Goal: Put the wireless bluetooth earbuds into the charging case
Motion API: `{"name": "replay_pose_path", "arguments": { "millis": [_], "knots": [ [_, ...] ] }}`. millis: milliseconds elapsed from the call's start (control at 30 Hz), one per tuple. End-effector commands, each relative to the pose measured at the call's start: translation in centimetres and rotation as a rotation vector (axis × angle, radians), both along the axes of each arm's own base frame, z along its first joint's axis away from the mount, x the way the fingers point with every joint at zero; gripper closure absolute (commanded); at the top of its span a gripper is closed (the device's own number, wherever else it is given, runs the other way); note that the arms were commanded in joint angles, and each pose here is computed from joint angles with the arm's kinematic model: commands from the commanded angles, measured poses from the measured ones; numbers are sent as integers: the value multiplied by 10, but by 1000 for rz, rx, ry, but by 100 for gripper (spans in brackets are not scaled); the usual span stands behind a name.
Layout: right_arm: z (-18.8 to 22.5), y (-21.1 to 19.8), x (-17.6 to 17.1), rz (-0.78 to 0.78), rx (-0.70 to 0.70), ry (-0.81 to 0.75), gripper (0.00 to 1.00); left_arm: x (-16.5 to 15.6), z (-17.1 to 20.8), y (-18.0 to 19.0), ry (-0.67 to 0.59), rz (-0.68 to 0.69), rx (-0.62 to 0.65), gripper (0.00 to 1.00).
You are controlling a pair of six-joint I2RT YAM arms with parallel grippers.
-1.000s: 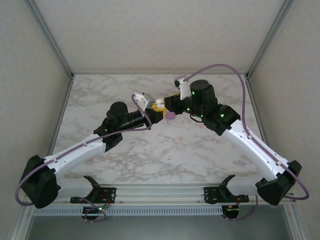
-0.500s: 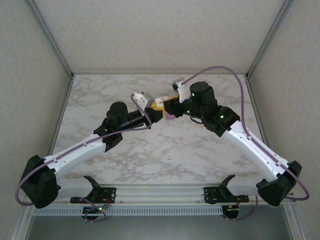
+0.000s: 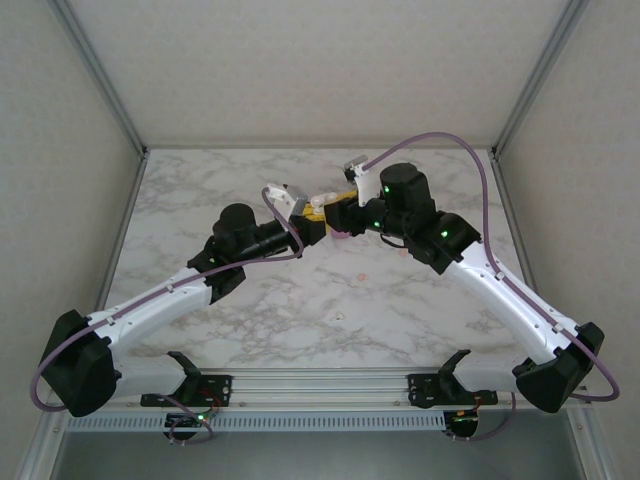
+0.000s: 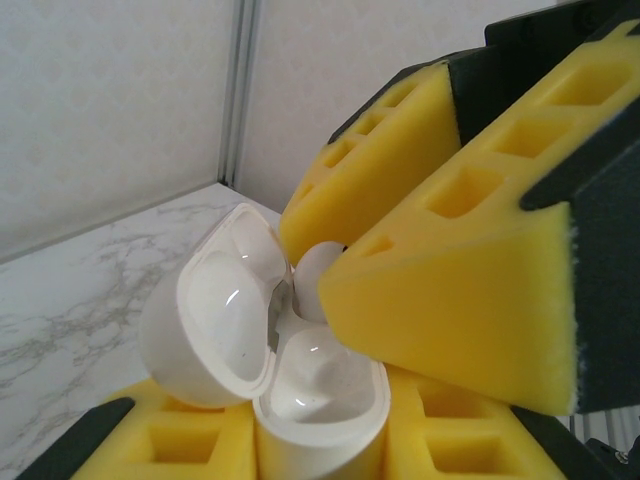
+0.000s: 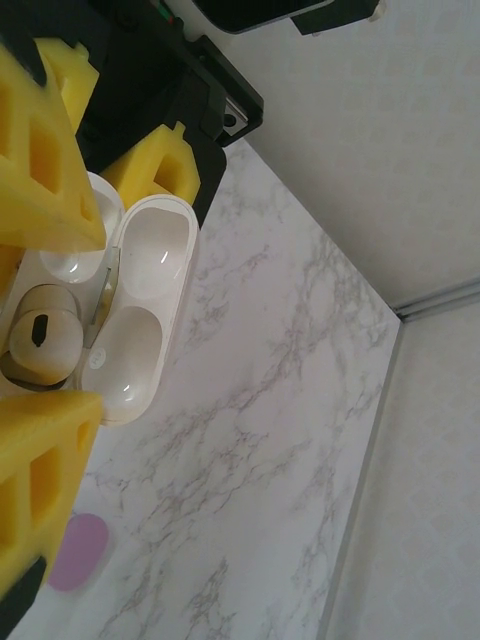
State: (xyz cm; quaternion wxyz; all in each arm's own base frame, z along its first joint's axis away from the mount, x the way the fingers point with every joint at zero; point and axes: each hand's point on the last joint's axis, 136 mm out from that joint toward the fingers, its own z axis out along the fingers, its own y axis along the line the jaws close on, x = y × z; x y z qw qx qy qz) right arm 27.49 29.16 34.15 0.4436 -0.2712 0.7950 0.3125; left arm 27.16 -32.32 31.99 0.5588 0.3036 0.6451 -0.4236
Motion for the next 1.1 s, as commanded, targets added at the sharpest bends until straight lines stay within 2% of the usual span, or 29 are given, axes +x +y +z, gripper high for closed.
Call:
{"name": "replay_pose_path", "arguments": {
  "millis": [0, 767, 967, 1067],
  "knots": [
    [6, 0, -10, 17, 13, 26, 56, -7, 37, 2, -98, -4, -63, 97],
    [47, -11, -7, -67, 171, 61, 35, -8, 31, 2, -99, -7, -41, 97],
    [51, -17, -3, -102, 184, 60, 34, -8, 31, 2, -101, -7, -37, 97],
    [50, -20, -1, -123, 174, 63, 41, -9, 32, 3, -104, -9, -39, 97]
  ]
}}
